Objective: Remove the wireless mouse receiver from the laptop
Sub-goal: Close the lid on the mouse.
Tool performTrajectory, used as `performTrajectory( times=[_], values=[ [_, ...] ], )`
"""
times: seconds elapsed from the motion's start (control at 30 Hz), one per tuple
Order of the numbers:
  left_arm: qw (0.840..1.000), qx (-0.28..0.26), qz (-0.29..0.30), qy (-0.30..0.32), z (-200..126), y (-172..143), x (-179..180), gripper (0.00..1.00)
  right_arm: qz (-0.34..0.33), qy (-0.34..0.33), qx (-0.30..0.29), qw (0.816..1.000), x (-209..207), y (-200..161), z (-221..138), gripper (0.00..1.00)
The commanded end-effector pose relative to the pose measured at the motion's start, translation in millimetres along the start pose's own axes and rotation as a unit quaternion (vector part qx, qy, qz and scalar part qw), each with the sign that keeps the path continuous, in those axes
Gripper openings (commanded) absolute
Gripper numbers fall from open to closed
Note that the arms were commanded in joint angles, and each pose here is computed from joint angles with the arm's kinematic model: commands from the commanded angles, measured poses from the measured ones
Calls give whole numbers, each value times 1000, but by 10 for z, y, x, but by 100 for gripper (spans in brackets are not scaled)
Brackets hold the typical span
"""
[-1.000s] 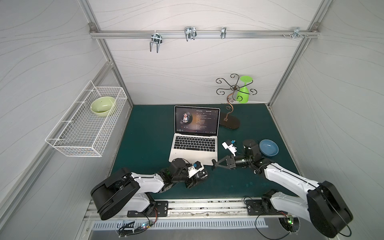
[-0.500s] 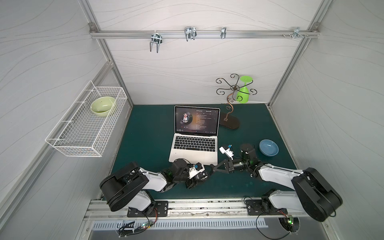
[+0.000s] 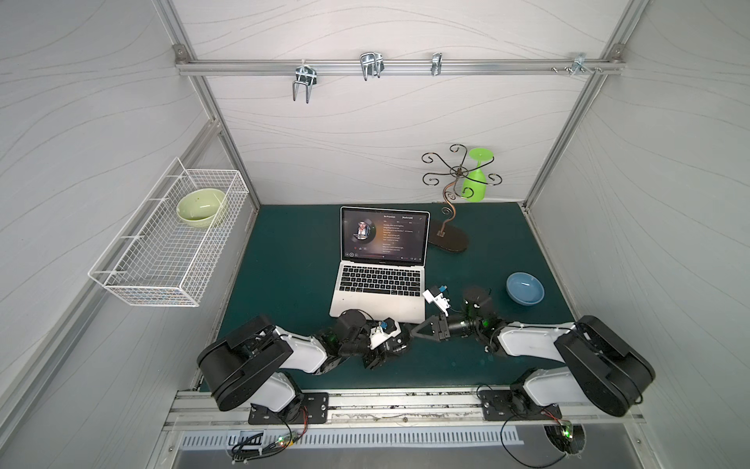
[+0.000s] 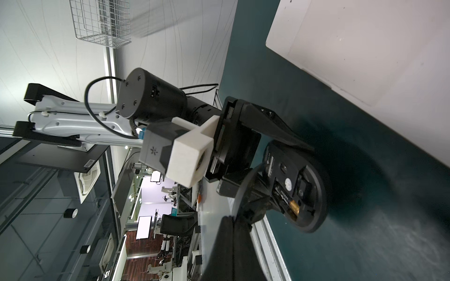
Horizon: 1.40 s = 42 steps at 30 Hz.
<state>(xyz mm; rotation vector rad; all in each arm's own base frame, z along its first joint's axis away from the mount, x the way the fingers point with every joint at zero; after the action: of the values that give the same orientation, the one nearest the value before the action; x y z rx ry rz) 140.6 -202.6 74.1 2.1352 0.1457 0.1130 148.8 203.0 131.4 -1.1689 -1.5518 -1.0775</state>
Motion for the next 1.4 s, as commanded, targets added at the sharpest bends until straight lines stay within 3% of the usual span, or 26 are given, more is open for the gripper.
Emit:
performTrajectory(
  times=[0.0, 0.5, 1.1, 1.37],
  values=[
    [999, -37, 17, -8, 48, 183, 83, 0, -39, -5, -26, 999, -15, -9, 47, 0],
    [999, -32, 10, -11, 72, 169, 93, 0, -38, -28, -40, 998, -249, -81, 129, 0],
    [1000, -27, 1, 6, 57, 144, 136, 0, 53, -34, 5, 998, -635, -205, 210, 0],
    [1000, -27, 2, 8, 48, 147, 138, 0, 62, -49, 4, 997, -665, -212, 143, 0]
  ],
)
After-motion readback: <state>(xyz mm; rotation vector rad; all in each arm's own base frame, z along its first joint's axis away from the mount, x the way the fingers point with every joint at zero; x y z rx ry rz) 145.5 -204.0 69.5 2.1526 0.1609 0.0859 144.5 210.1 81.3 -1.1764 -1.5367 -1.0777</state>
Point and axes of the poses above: each gripper's point midway between its finger pads, its own z axis out along the fingers, its own x axis along the line the jaws close on, y = z × x, the point moved 9 cm from there along -z, back along the fingers, and after that the axes turned 11 degrees about z, right-handed, at the moved point
